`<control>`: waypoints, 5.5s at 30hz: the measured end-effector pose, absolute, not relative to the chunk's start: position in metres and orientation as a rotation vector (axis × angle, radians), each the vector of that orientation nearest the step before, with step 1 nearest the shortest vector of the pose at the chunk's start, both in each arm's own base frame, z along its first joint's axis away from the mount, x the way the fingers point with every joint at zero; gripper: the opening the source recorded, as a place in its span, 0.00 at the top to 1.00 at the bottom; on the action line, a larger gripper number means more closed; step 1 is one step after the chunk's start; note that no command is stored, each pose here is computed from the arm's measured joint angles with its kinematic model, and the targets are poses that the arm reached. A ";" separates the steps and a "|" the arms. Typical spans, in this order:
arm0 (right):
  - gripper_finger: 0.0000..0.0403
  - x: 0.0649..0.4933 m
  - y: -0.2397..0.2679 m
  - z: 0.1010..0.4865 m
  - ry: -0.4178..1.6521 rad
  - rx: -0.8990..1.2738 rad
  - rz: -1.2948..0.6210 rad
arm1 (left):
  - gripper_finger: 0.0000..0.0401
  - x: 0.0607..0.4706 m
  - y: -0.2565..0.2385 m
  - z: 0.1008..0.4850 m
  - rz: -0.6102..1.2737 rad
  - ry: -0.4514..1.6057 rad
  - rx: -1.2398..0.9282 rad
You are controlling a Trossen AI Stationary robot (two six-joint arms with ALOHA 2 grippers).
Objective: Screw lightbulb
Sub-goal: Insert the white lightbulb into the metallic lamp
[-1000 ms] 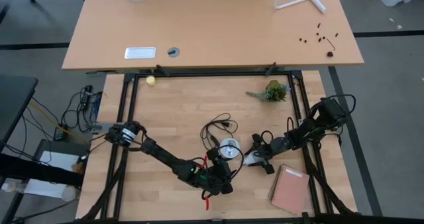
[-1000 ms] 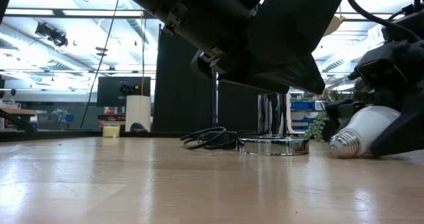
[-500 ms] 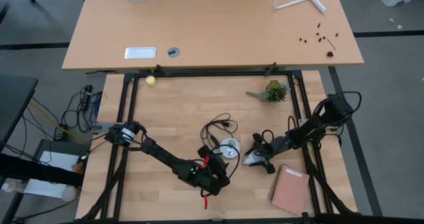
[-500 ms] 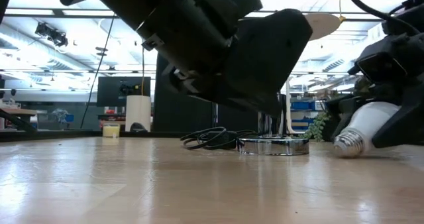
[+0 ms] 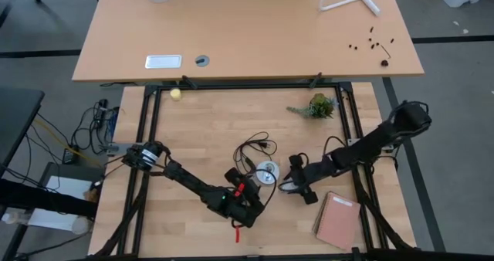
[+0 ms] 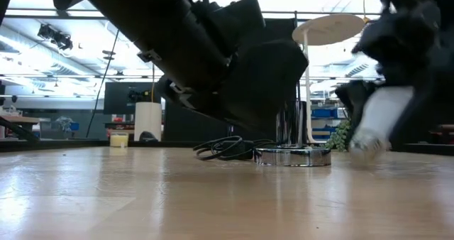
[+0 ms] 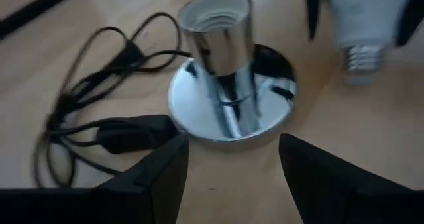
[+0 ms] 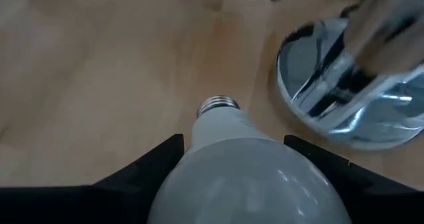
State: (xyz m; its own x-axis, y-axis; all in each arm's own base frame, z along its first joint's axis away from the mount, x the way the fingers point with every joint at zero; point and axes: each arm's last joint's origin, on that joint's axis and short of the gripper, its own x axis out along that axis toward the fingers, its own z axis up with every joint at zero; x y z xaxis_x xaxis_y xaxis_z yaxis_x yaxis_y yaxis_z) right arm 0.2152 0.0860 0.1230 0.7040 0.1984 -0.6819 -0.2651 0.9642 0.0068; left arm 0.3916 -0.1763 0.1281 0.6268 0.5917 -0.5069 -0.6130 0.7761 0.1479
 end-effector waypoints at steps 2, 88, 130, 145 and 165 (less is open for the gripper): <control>0.34 0.222 0.088 0.139 0.774 -0.129 0.242 | 0.41 0.389 -0.175 0.127 0.717 0.568 -0.003; 0.34 0.321 0.034 0.275 1.219 -0.071 0.127 | 0.55 0.409 -0.059 0.080 0.222 0.129 0.051; 0.34 0.365 0.039 0.231 1.464 -0.373 0.279 | 0.55 0.409 -0.060 0.080 0.180 0.133 -0.024; 0.34 0.364 0.058 0.230 1.397 -0.709 0.545 | 0.55 0.409 -0.063 0.079 0.095 0.146 0.025; 0.34 0.367 0.059 0.229 1.415 -0.372 0.293 | 0.55 0.409 -0.065 0.079 0.039 0.147 0.016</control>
